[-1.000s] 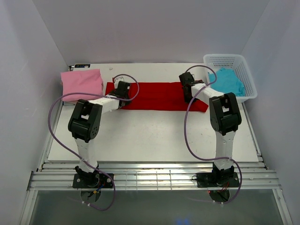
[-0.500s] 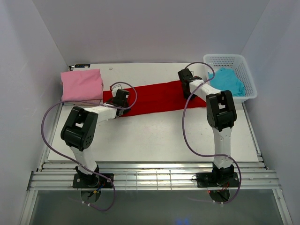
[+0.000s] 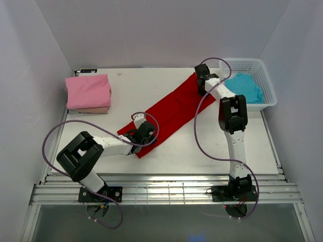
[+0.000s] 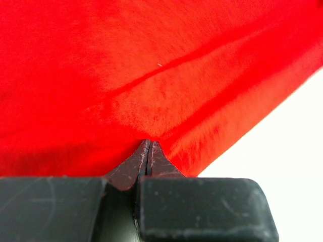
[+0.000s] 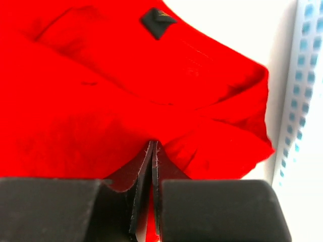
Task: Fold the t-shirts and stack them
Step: Fold the tshirt
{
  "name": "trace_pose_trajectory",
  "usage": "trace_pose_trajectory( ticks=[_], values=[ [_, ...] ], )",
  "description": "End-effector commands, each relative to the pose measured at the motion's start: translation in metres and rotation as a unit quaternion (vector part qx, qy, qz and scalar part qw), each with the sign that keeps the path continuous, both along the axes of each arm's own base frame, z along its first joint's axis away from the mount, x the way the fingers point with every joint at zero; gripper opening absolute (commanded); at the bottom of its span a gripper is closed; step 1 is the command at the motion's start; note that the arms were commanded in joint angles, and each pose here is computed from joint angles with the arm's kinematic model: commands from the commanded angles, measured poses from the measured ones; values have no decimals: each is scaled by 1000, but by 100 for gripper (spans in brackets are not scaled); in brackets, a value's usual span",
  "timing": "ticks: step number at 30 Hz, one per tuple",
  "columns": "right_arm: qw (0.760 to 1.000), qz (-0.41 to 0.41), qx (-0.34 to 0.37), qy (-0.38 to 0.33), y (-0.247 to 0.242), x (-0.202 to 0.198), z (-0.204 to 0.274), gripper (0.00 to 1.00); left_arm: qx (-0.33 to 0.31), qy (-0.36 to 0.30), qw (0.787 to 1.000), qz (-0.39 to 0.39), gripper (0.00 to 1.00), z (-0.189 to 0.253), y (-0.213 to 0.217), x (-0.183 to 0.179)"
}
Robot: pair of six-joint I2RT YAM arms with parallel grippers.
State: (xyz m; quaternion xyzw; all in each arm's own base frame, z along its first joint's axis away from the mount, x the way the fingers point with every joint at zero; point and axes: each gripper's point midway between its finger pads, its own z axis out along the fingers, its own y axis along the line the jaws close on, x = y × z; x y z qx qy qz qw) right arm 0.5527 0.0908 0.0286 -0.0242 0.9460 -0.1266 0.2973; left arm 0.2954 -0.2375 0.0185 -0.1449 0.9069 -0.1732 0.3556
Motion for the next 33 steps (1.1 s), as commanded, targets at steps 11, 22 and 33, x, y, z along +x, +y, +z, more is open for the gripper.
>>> trace_pose_trajectory(
  ticks=[11,22,33],
  values=[
    [988,79,134,-5,62,25,-17,8,-17,112,992,-61,0,-25,-52,-142],
    [947,179,267,-21,124,39,-7,12,-54,87,985,-139,0,3,-138,-161],
    [916,232,287,-156,123,31,128,24,-44,-87,983,-156,4,116,-172,-87]
  ],
)
